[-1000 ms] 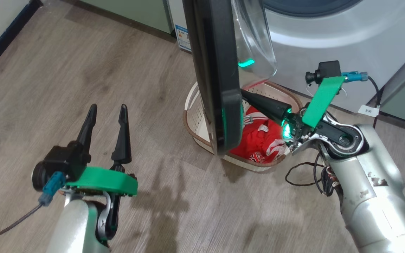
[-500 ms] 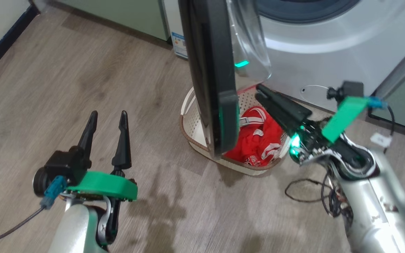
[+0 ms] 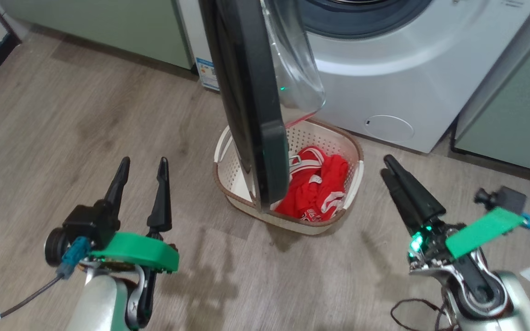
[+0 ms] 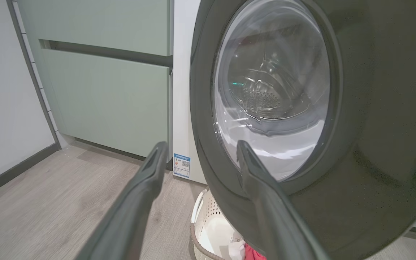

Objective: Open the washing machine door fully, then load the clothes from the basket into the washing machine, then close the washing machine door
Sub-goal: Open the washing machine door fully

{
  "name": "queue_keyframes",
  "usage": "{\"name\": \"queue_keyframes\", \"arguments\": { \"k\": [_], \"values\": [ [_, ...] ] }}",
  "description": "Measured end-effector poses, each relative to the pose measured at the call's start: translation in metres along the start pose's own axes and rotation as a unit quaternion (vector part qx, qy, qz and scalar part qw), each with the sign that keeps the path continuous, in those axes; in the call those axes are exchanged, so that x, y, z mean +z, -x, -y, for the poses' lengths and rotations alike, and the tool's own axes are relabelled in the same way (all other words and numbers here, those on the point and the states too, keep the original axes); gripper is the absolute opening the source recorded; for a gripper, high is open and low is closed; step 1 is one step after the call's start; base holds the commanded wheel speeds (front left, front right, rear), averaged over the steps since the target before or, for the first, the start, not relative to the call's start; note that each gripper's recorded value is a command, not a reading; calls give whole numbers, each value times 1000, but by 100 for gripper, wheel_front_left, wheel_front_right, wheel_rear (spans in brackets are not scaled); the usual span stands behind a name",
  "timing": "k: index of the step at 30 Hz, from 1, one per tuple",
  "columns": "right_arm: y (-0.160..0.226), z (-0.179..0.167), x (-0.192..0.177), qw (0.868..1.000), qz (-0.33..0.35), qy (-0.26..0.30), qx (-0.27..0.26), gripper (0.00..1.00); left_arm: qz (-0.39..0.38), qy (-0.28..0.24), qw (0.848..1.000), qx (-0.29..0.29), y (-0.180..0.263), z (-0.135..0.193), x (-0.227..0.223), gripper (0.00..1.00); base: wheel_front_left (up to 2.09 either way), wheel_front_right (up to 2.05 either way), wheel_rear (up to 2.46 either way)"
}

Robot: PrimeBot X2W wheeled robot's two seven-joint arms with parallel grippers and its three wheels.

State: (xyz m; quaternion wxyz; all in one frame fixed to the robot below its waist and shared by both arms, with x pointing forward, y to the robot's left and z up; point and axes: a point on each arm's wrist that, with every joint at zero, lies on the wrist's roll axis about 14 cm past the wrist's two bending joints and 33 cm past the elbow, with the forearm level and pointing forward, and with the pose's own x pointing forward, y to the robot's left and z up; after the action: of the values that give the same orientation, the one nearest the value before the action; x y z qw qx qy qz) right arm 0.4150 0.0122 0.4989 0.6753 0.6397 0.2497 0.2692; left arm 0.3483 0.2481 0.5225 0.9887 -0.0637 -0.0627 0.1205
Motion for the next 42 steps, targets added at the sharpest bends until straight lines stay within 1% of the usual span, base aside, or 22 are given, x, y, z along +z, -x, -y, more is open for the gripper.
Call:
{"name": "queue_keyframes", "arguments": {
  "k": [2,5,7,10,11,14,16,17,19,22,25,27,29,31,36,42],
  "values": [
    [9,-2,9,999,34,22,-2,100,-1,0,1000,-3,-1,2,-1,100,0,0,0],
    [15,-12,25,992,85,93,-1,100,-3,2,1000,-6,-1,4,-2,100,0,0,0],
    [19,-22,35,984,116,138,5,100,-5,2,1000,-8,-1,5,-4,100,0,0,0],
    [25,-28,49,963,154,221,-2,100,-5,2,1000,-12,-2,7,-5,100,0,0,0],
    [27,-30,53,954,165,252,-5,100,-5,2,1000,-13,-3,8,-5,100,0,0,0],
    [32,-37,67,915,188,356,-17,100,-6,1,1000,-16,-3,9,-5,100,0,0,0],
    [31,-44,72,887,194,419,-19,100,-7,-1,1000,-17,-4,8,-6,100,0,0,0],
    [30,-48,72,875,197,442,-17,100,-8,-2,1000,-18,-4,8,-7,100,0,0,0],
    [29,-55,74,845,200,496,-19,100,-8,-3,1000,-18,-4,8,-6,100,0,0,0],
    [31,-58,75,808,203,552,-26,100,-8,-6,1000,-15,-4,6,-6,100,0,0,0],
    [32,-58,75,780,206,590,-34,100,-7,-7,1000,-17,-5,6,-6,100,0,0,0],
    [32,-52,73,767,200,608,-43,100,-6,-8,1000,-18,-4,6,-5,100,0,0,0],
    [32,-46,69,759,191,621,-47,100,-4,-8,1000,-19,-4,7,-4,100,0,0,0],
    [30,-41,62,755,181,628,-47,100,-4,-7,1000,-19,-4,7,-4,100,0,0,0],
    [28,-24,50,754,154,636,-56,100,-5,-7,1000,-20,-4,9,-4,100,0,0,0],
    [26,-13,44,756,141,636,-62,100,-10,-10,1000,-19,2,6,-7,100,0,0,0]
  ]
}}
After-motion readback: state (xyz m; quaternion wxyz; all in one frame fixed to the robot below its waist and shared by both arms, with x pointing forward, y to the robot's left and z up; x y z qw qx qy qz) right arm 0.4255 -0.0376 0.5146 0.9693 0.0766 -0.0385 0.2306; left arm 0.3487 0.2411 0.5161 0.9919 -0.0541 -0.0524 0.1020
